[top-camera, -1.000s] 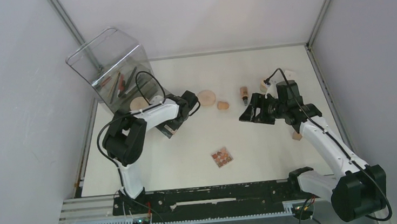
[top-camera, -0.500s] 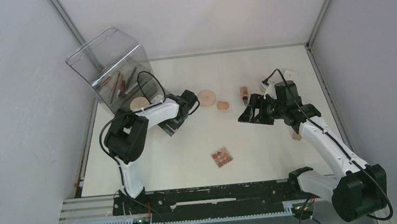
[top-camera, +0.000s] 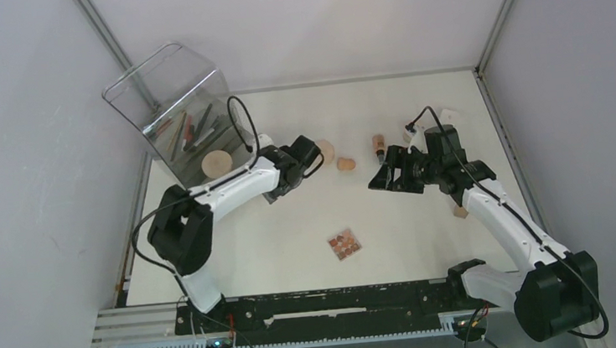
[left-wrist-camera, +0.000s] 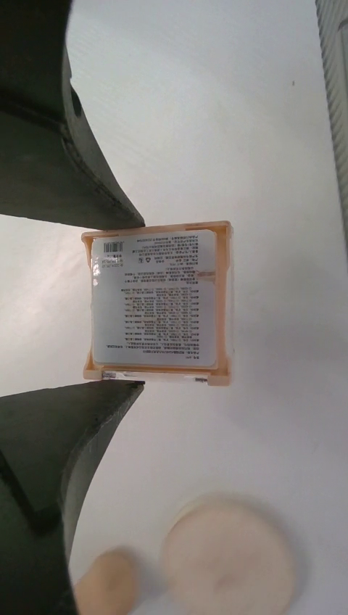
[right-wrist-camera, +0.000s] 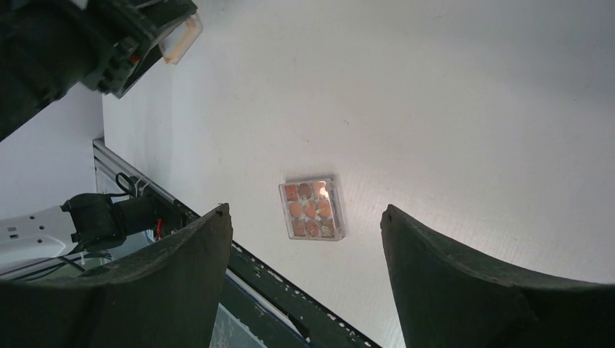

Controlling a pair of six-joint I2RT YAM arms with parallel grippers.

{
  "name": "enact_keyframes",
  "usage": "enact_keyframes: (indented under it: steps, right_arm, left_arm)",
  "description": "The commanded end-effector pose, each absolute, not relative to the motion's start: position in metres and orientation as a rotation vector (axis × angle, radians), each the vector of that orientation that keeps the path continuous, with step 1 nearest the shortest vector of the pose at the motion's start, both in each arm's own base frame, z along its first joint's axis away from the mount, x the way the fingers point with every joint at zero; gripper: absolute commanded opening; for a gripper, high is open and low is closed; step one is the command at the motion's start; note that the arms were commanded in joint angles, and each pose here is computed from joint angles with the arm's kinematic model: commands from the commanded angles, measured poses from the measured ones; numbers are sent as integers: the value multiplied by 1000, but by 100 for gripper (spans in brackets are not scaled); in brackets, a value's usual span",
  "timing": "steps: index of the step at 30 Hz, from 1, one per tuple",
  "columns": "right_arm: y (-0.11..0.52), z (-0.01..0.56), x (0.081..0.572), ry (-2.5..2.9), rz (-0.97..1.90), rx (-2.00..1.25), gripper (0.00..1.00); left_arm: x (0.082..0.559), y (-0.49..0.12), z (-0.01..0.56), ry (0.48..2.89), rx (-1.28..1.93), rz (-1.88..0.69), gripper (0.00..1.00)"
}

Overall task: Organize the makeup
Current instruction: Pick up the makeup from the center of the board, then place the makeup in the drawer.

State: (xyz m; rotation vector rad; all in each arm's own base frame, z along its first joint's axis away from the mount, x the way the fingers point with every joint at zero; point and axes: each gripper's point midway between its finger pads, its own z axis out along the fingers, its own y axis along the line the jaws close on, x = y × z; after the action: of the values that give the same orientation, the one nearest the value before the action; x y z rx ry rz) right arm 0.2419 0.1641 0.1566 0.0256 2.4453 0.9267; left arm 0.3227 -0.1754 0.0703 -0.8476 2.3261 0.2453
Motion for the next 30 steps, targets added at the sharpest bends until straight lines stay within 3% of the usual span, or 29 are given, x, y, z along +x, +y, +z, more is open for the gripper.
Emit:
enact_keyframes:
  steps: [1, 9, 22, 24, 28, 30]
  right_arm:
    - [171, 165, 252, 2394, 944, -2, 82]
    - [168, 168, 251, 2381, 921, -9, 82]
    - [165, 168, 248, 2387, 898, 3, 82]
    - [163, 166, 247, 2394, 888, 7, 82]
    - [162, 166, 245, 2393, 882, 5, 82]
    - [161, 166, 244, 2393, 877, 8, 82]
  left_arm:
    - [330, -211, 145, 2222, -658, 80, 66]
    - [363, -190, 205, 2109, -443, 5, 66]
    - [439, -101, 178, 2164, -597, 122, 72]
    - [444, -95, 170, 2179, -613, 140, 77]
    - [452, -80, 157, 2196, -654, 158, 99]
    - [454, -79, 162, 2199, -633, 160, 100]
